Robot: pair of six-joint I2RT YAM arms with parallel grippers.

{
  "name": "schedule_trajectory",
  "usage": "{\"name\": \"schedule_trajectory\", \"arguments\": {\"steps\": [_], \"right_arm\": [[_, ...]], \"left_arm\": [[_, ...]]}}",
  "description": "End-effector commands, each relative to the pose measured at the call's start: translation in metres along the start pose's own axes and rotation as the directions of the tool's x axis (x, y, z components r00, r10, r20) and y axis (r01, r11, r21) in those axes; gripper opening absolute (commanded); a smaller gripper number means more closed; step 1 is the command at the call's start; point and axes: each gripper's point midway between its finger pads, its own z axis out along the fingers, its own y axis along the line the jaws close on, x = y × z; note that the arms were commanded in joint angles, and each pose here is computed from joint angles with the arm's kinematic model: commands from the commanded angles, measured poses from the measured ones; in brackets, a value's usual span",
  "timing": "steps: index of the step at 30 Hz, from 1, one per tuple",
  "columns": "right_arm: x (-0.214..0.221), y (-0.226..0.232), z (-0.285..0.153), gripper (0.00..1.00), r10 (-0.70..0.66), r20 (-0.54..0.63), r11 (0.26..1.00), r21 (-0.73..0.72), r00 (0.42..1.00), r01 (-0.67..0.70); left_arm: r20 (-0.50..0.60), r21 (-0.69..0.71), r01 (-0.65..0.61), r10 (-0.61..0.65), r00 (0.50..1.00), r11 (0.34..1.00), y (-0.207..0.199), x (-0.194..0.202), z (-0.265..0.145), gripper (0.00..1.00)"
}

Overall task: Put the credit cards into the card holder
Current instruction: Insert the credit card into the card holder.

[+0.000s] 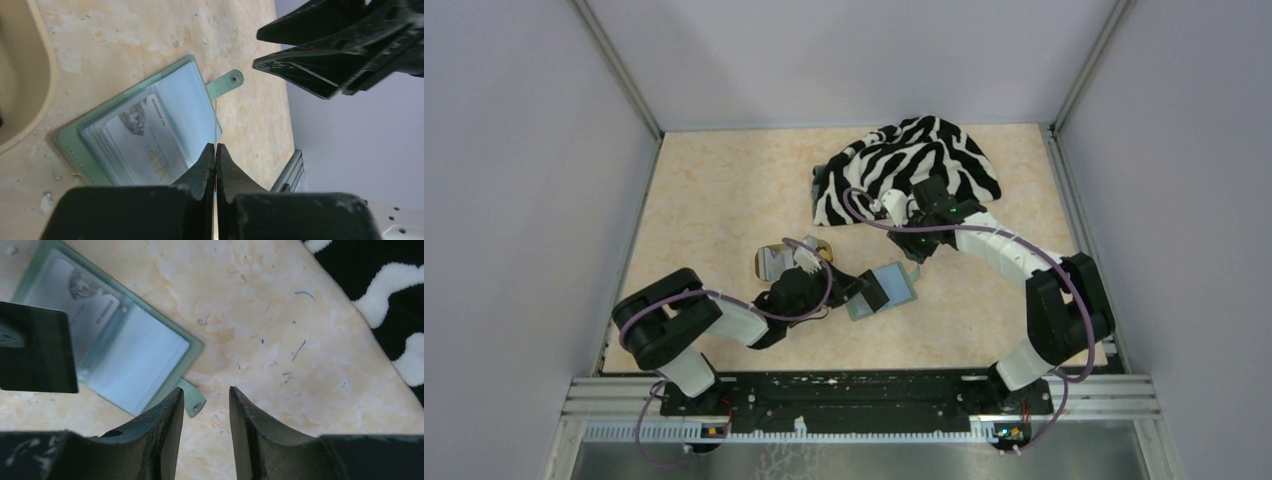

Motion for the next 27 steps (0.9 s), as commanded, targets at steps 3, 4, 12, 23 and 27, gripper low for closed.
{"name": "schedule_trajectory", "arguments": {"steps": [3, 4, 12, 23, 27], "right_arm": [[-0.056, 0.011, -0.025, 0.39, 0.014, 0.212, 0.995, -0.096, 0.977, 0.006], [-0.057, 0.012, -0.025, 0.39, 0.013, 0.215, 0.995, -0.102, 0.976, 0.010], [-0.054, 0.029, -0.019, 0.40, 0.028, 0.220, 0.977, -0.211, 0.975, 0.019], [-0.037, 0.040, 0.003, 0.40, 0.057, 0.142, 0.958, -0.287, 0.988, -0.014], [-0.030, 0.041, 0.011, 0.40, 0.052, 0.104, 0.957, -0.288, 0.993, -0.020]], "left_arm": [[0.148, -0.044, 0.045, -0.038, 0.988, 0.998, 0.004, -0.016, 0.003, 0.00], [0.152, -0.054, 0.047, -0.039, 0.988, 0.997, 0.006, -0.015, 0.003, 0.00], [0.135, -0.092, 0.069, -0.056, 0.989, 0.993, 0.015, -0.008, 0.007, 0.00], [0.120, -0.126, 0.081, -0.066, 0.991, 0.989, 0.024, -0.003, 0.009, 0.00], [0.109, -0.134, 0.089, -0.074, 0.991, 0.987, 0.027, 0.001, 0.010, 0.00]]}}
